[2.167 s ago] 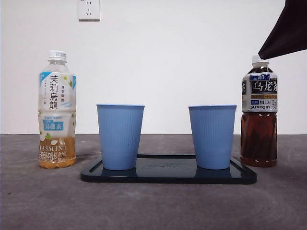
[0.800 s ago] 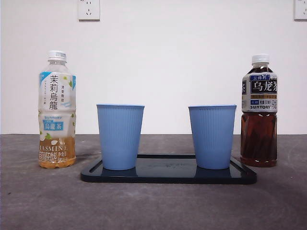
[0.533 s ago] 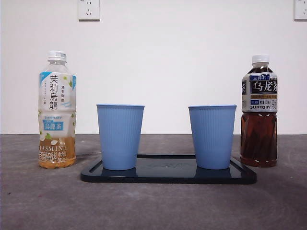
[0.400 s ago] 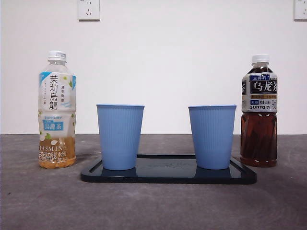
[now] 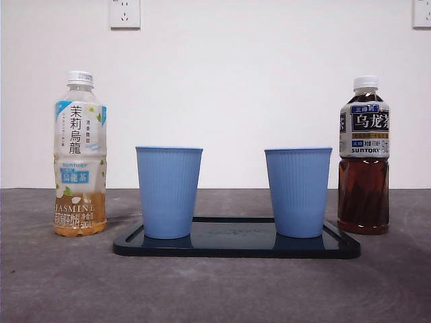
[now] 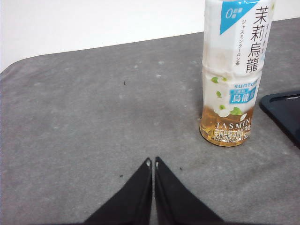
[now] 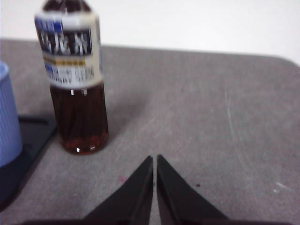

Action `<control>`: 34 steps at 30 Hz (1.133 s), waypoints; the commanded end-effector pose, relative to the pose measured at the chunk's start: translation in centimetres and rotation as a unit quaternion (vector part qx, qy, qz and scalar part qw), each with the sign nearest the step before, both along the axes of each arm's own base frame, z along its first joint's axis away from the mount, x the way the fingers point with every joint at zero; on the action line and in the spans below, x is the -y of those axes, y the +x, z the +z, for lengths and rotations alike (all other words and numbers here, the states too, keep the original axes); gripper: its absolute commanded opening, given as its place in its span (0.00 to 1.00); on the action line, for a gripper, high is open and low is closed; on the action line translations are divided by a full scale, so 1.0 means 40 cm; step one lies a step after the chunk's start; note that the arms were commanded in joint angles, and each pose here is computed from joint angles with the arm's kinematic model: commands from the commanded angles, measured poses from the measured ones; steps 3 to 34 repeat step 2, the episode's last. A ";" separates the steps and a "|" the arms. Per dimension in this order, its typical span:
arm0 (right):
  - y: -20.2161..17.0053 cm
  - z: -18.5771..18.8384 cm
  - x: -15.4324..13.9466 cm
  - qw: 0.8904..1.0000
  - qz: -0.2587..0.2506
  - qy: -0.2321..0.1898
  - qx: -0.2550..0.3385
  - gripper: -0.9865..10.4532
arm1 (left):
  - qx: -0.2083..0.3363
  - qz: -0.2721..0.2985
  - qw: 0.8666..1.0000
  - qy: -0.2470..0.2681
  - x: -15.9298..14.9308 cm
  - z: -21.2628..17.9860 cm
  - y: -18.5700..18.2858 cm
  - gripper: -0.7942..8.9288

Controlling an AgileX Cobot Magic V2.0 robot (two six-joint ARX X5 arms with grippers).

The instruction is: Pour the drink into the cup

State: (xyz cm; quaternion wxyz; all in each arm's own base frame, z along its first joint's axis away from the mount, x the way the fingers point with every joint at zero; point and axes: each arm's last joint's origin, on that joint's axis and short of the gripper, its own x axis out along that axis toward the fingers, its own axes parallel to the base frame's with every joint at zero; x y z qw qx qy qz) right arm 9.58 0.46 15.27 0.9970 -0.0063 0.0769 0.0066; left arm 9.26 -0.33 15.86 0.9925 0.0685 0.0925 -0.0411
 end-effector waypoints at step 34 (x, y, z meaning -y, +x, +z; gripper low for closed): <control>0.000 -0.002 0.001 1.000 -0.003 -0.002 0.001 0.09 | -0.011 0.001 1.000 0.003 0.000 -0.017 0.002 0.09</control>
